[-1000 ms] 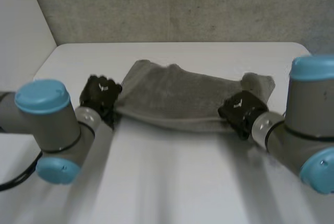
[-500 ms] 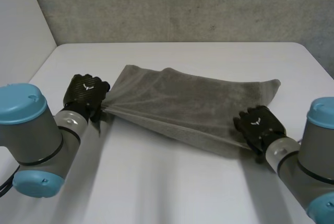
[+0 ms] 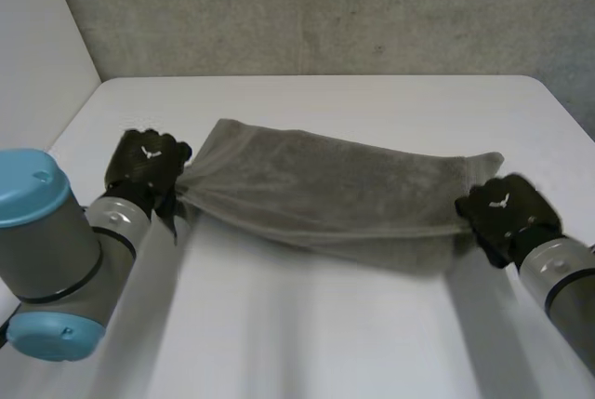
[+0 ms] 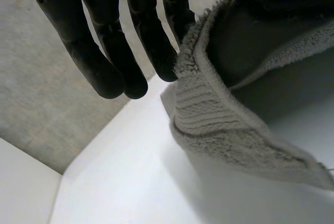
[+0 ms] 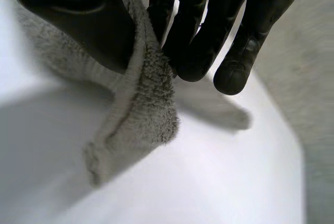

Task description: Fold the towel.

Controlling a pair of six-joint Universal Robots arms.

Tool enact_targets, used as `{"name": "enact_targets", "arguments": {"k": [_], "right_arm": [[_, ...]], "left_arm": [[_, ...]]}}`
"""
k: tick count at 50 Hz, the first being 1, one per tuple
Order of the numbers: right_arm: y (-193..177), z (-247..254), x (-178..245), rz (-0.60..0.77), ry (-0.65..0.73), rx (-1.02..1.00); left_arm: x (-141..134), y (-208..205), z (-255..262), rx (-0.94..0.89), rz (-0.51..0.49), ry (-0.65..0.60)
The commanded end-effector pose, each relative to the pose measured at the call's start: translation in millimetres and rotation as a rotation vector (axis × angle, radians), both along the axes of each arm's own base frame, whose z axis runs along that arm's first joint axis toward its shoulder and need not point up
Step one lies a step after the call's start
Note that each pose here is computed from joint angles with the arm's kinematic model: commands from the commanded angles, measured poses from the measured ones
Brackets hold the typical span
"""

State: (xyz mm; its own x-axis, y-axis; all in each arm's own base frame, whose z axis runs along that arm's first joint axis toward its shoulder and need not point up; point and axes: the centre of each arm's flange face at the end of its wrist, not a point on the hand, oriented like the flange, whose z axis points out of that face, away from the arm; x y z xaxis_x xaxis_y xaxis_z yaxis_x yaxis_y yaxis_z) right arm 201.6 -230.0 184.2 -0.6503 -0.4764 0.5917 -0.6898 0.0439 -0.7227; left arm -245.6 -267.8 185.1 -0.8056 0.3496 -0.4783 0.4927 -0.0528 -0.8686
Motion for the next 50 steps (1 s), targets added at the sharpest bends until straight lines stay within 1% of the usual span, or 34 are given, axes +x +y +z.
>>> {"name": "enact_targets", "arguments": {"k": [1,4,8,14,16,18,25,27,30,34,35,38,40,43,47,50], "right_arm": [[9,56,-2,0.002,-0.040,-0.176],[12,72,-2,0.014,-0.053,-0.207],[19,75,1,0.059,-0.054,-0.157],[24,64,3,0.096,-0.057,-0.095],[24,48,4,0.104,-0.046,-0.034],[23,43,4,0.102,-0.042,-0.012],[19,47,-2,0.073,-0.044,-0.030],[26,70,-7,0.062,-0.055,-0.112],[30,80,-9,0.055,-0.058,-0.144],[41,102,-19,0.034,-0.066,-0.177],[47,110,-21,0.039,-0.073,-0.188],[54,121,-22,0.052,-0.080,-0.208],[65,134,-24,0.086,-0.093,-0.234],[67,139,-27,0.094,-0.094,-0.235],[64,138,-31,0.087,-0.097,-0.204],[51,132,-39,0.060,-0.100,-0.172]], "left_arm": [[6,8,51,-0.130,0.010,0.054],[10,13,71,-0.182,0.015,0.076],[12,22,84,-0.190,0.011,0.119],[13,31,71,-0.122,0.000,0.136],[13,34,62,-0.094,-0.001,0.125],[14,35,57,-0.078,-0.002,0.115],[19,36,53,-0.054,0.009,0.100],[21,41,56,-0.042,0.001,0.083],[24,45,60,-0.042,-0.001,0.068],[32,58,67,-0.048,-0.015,-0.017],[34,64,72,-0.066,-0.025,-0.045],[36,70,78,-0.093,-0.027,-0.070],[40,80,88,-0.145,-0.030,-0.109],[42,86,95,-0.185,-0.031,-0.144],[42,87,94,-0.189,-0.032,-0.169],[44,83,89,-0.172,-0.027,-0.183]]}}
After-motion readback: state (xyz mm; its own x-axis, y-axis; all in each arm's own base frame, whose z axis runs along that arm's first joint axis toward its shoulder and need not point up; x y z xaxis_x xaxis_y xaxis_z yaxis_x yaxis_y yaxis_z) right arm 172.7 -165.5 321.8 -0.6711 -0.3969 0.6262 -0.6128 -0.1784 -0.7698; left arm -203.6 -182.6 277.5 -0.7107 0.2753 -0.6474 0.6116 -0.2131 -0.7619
